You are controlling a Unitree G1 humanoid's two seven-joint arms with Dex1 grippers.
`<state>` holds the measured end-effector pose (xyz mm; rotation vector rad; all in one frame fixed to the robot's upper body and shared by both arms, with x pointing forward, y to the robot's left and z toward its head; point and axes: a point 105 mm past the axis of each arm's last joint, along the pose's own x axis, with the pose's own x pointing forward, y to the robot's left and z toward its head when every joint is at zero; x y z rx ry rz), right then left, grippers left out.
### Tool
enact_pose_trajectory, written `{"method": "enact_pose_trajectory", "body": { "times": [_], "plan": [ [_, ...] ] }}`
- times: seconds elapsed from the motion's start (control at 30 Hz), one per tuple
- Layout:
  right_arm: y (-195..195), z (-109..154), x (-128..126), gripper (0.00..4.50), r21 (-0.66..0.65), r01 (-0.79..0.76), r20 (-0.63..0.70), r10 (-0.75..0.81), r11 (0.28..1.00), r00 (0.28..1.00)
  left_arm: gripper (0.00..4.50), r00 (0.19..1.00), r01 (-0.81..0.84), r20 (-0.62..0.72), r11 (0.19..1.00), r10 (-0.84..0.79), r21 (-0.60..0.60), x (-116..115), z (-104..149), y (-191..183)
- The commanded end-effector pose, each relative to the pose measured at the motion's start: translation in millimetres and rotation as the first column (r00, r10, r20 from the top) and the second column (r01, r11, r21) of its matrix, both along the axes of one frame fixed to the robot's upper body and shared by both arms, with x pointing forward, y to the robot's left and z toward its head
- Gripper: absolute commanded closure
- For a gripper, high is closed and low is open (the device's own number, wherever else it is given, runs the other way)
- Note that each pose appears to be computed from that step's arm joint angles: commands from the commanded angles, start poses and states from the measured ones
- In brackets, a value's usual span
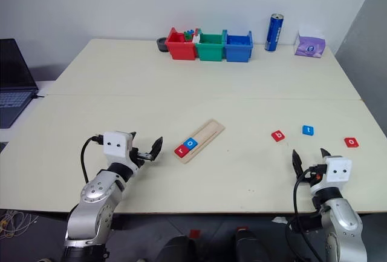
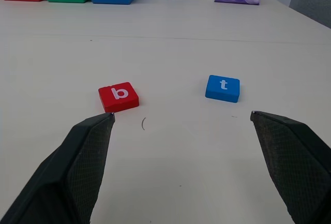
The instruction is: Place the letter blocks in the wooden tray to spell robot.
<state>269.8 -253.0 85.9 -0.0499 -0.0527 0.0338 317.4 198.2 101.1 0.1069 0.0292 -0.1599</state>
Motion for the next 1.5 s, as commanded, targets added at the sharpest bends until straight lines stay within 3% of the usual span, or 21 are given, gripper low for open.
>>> {"method": "enact_pose_trajectory", "body": {
  "times": [0.03, 0.67, 1.13, 1.3, 1.5],
  "plan": [
    [-2, 11, 1, 0.03, -0.033, -0.010, 0.044, 0.011, 0.999, 0.999, 0.00, 0.997, 0.005, 0.072, 1.000, -0.007, 0.022, 2, 15, -2],
    [-7, -1, -4, 0.03, -0.019, 0.015, 0.027, -0.014, 1.000, 1.000, 0.00, 0.999, 0.001, 0.032, 0.996, -0.003, 0.086, 4, 7, 7],
    [1, 8, -4, 0.03, -0.019, -0.001, 0.029, 0.001, 1.000, 1.000, 0.00, 0.996, 0.064, 0.052, 0.997, -0.066, 0.044, 5, 15, 16],
    [29, 20, -7, 0.03, 0.016, -0.163, 0.012, 0.162, 0.987, 0.987, 0.00, 0.968, 0.247, 0.027, 0.969, -0.248, 0.020, 1, 17, -12],
    [95, 40, -26, 0.03, 0.015, -0.556, -0.062, 0.555, 0.831, 0.829, 0.00, 0.883, 0.460, -0.082, 0.887, -0.462, -0.039, -7, 10, -47]
  ]
}}
